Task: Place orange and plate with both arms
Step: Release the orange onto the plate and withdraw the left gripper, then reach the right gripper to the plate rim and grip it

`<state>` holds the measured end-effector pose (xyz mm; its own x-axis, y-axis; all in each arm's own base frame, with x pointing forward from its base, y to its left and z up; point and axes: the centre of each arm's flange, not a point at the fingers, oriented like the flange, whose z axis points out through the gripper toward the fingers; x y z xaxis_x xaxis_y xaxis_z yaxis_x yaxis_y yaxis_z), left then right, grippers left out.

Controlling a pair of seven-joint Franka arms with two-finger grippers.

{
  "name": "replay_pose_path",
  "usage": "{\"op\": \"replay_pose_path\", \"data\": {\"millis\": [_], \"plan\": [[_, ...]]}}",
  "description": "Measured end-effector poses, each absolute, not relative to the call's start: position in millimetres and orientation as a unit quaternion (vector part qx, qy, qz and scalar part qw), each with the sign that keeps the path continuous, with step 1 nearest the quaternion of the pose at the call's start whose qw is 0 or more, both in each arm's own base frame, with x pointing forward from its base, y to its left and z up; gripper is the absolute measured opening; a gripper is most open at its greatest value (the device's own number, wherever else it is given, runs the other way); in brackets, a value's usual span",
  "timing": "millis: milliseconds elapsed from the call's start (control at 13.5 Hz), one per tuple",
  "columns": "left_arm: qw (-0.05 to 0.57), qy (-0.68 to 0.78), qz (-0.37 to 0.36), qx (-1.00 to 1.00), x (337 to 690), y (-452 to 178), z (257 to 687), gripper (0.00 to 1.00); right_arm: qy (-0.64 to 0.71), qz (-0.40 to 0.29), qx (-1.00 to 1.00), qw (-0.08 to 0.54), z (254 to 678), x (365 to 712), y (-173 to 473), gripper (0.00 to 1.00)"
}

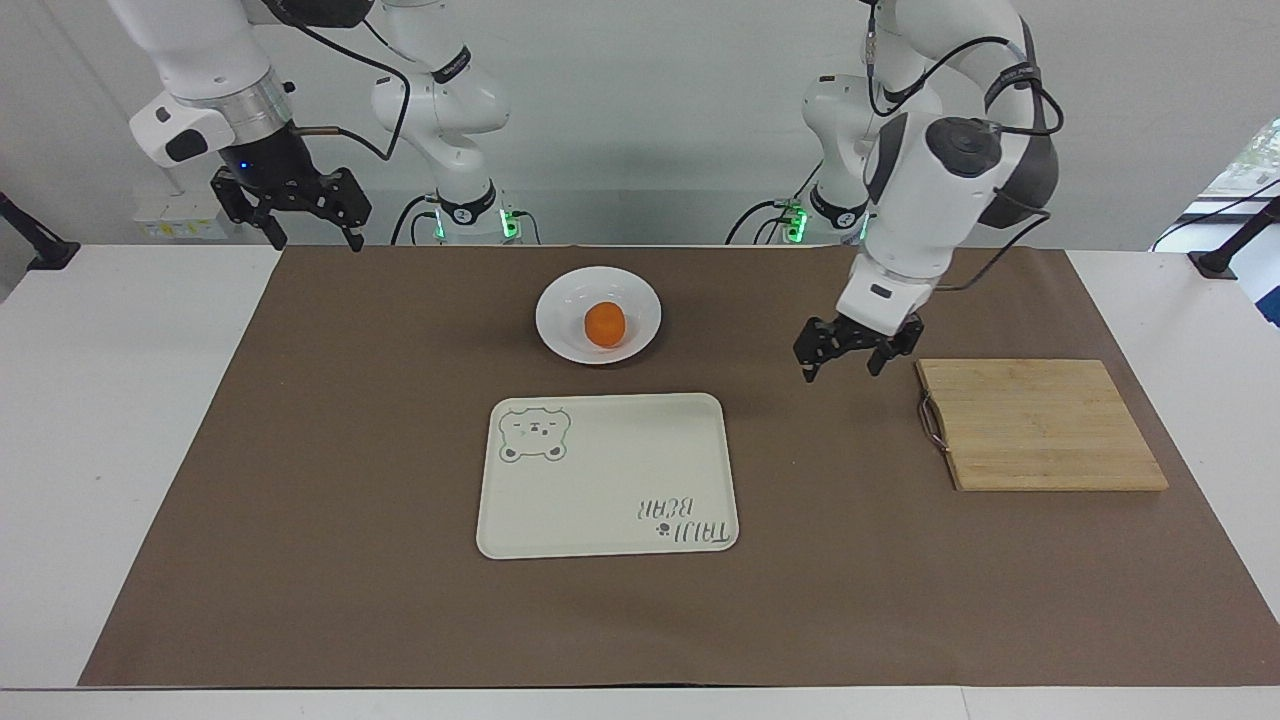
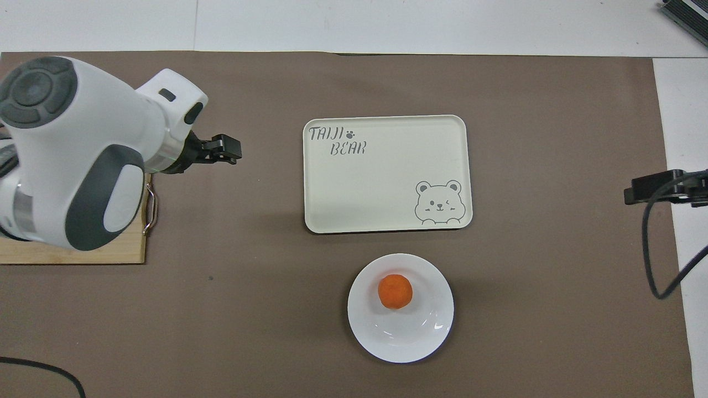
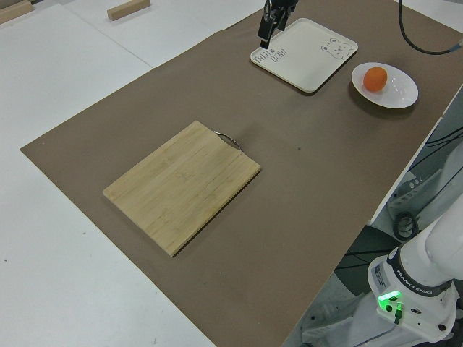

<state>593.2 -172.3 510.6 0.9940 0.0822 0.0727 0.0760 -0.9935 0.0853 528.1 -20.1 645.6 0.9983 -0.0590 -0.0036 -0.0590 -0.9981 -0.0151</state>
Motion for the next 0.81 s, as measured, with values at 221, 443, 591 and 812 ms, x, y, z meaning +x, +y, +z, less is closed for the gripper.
{"op": "replay_pose_path", "data": {"millis": [221, 443, 591, 812], "plan": [[0.034, -0.003, 0.037, 0.999, 605, -99, 527, 1.0, 0.031, 0.006, -0.999, 0.009, 644, 527, -22, 1.0], [0.028, -0.034, 0.031, 0.999, 604, -35, 540, 1.0, 0.038, 0.018, -0.997, 0.067, 630, 528, -17, 1.0], [0.026, -0.038, 0.021, 0.999, 596, -15, 551, 1.0, 0.05, 0.032, -0.991, 0.123, 603, 530, -15, 1.0], [0.009, -0.008, 0.006, 1.0, 570, -21, 582, 1.0, 0.063, 0.047, -0.977, 0.2, 554, 532, -12, 1.0]]}}
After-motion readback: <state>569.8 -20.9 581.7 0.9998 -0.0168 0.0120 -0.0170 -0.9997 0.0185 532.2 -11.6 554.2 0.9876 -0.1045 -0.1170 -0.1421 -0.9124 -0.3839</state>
